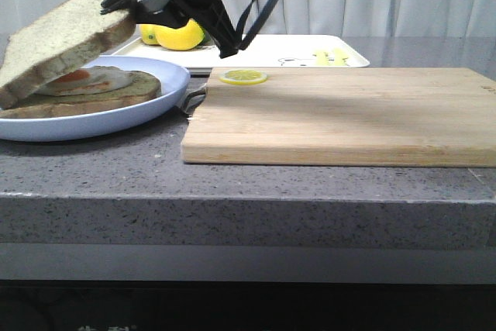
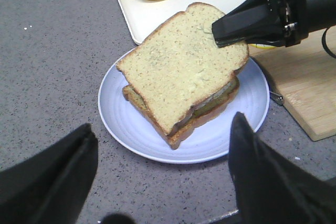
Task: Place bread and move sandwich to tray
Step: 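Lower the bread onto the egg and open the right gripper, then grip the blue plate rim with the left gripper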
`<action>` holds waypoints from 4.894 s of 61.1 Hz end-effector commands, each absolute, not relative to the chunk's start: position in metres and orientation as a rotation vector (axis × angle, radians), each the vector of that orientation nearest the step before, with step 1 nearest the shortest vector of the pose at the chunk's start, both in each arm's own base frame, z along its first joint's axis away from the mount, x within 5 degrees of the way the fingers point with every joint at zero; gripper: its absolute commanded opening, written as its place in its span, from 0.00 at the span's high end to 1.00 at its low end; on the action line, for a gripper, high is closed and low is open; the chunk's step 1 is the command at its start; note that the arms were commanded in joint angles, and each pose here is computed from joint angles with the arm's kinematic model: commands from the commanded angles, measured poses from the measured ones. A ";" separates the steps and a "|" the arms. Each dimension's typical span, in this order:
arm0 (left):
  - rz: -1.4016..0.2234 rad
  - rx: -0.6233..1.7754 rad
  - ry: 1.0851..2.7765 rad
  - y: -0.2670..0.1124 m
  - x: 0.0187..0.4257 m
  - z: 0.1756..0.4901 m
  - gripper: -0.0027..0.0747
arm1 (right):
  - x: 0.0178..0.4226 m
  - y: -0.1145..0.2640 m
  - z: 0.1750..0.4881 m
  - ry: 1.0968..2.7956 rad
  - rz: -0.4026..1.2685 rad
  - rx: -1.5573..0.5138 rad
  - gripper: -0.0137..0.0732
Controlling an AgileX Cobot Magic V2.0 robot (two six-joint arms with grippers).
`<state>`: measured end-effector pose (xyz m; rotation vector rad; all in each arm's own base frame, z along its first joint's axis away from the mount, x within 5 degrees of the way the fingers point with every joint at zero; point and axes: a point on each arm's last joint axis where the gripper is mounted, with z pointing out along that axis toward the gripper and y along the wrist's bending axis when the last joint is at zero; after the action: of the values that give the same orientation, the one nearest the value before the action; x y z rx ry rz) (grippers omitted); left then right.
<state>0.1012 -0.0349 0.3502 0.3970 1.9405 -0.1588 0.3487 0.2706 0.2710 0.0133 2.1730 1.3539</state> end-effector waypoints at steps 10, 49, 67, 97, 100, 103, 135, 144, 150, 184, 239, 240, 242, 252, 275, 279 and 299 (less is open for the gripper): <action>-0.178 0.388 1.852 -0.037 0.103 0.364 0.30 | 0.347 0.255 0.307 2.080 1.426 -0.082 0.34; -0.178 0.388 1.853 -0.037 0.103 0.364 0.30 | 0.276 0.162 0.398 2.177 0.572 -0.479 0.29; -0.178 0.388 1.853 -0.037 0.103 0.364 0.30 | 0.193 0.096 0.431 2.079 0.259 -0.471 0.29; -0.184 0.371 1.990 -0.038 0.109 0.362 0.30 | 0.095 0.043 0.391 1.957 0.249 -0.450 0.29; -0.163 0.370 2.070 -0.039 0.115 0.361 0.30 | 0.093 0.042 0.389 1.954 0.242 -0.451 0.29; -0.138 0.359 2.140 -0.038 0.123 0.362 0.30 | 0.092 0.042 0.388 1.956 0.242 -0.452 0.29; -0.413 -0.018 2.498 0.007 0.236 0.340 0.30 | 0.093 0.042 0.385 1.962 0.240 -0.454 0.29; -0.501 -0.141 2.531 0.023 0.256 0.326 0.30 | 0.093 0.042 0.385 1.962 0.240 -0.454 0.29; -0.564 -0.154 2.538 0.024 0.269 0.317 0.31 | 0.093 0.042 0.385 1.962 0.240 -0.454 0.29; -0.891 -0.244 2.519 0.020 0.314 0.274 0.56 | 0.093 0.042 0.385 1.962 0.240 -0.454 0.29; -0.946 -0.162 2.391 0.018 0.332 0.316 0.99 | 0.092 0.042 0.385 1.964 0.240 -0.454 0.29; -0.948 -0.156 2.385 0.018 0.332 0.319 0.99 | 0.092 0.042 0.385 1.964 0.240 -0.454 0.29; -0.955 -0.144 2.375 0.017 0.334 0.323 0.99 | 0.092 0.042 0.385 1.964 0.240 -0.454 0.29; -0.963 -0.103 2.330 0.011 0.348 0.342 0.99 | 0.092 0.042 0.385 1.964 0.240 -0.454 0.29; -0.970 -0.084 2.377 -0.038 0.418 0.350 0.99 | 0.092 0.042 0.385 1.964 0.240 -0.454 0.29; -0.911 -0.104 2.413 -0.046 0.432 0.347 0.99 | 0.092 0.042 0.385 1.964 0.240 -0.454 0.29; -0.970 -0.316 2.423 -0.059 0.483 0.325 0.98 | 0.092 0.042 0.385 1.971 0.238 -0.455 0.29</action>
<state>0.4839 -0.0518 0.2806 -0.2555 2.5786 -0.8566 0.0903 0.0420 0.3712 -0.4712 2.0608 0.2390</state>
